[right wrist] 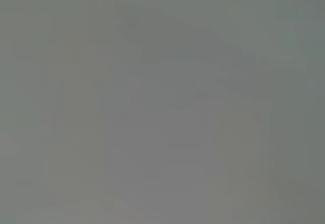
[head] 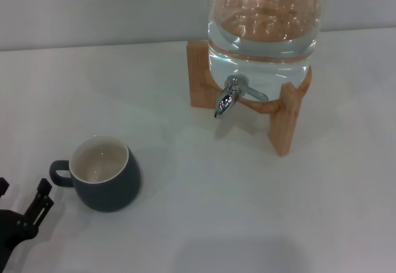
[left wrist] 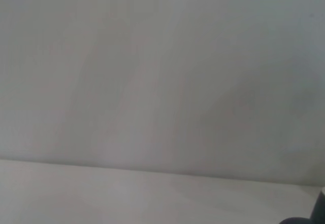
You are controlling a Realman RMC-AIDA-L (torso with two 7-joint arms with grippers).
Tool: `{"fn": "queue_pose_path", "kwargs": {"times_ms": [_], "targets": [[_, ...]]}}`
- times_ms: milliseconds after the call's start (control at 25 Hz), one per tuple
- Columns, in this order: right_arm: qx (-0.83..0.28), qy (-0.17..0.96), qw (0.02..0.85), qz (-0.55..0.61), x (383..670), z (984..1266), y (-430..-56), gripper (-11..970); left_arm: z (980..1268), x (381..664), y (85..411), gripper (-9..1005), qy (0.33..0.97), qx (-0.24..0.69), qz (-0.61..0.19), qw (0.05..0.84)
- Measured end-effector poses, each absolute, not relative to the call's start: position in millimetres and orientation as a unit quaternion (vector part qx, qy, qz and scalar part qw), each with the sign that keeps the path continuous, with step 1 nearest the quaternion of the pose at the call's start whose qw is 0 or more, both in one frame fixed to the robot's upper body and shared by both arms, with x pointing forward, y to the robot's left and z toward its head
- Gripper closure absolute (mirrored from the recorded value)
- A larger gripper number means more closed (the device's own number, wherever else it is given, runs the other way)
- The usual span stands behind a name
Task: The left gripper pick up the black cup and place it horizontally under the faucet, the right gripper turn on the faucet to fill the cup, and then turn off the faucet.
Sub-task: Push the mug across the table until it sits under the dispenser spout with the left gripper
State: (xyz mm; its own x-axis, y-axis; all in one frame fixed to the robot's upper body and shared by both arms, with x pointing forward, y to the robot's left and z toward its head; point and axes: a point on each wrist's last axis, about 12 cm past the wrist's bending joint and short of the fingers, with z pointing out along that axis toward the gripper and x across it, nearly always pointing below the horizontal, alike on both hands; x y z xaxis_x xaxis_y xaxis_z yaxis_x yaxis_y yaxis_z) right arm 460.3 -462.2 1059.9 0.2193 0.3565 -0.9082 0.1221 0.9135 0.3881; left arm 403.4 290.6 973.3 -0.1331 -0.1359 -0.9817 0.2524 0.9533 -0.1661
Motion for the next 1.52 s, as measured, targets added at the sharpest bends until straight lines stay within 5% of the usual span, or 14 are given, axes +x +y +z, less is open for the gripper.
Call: {"fn": "queue_pose_path", "kwargs": {"times_ms": [1520], "targets": [[0.191, 0.617, 0.759, 0.082, 460.8, 1061.1, -461.4, 118, 972.9, 399.4, 282.4, 135, 0.737, 0.049, -0.171, 0.652]]}}
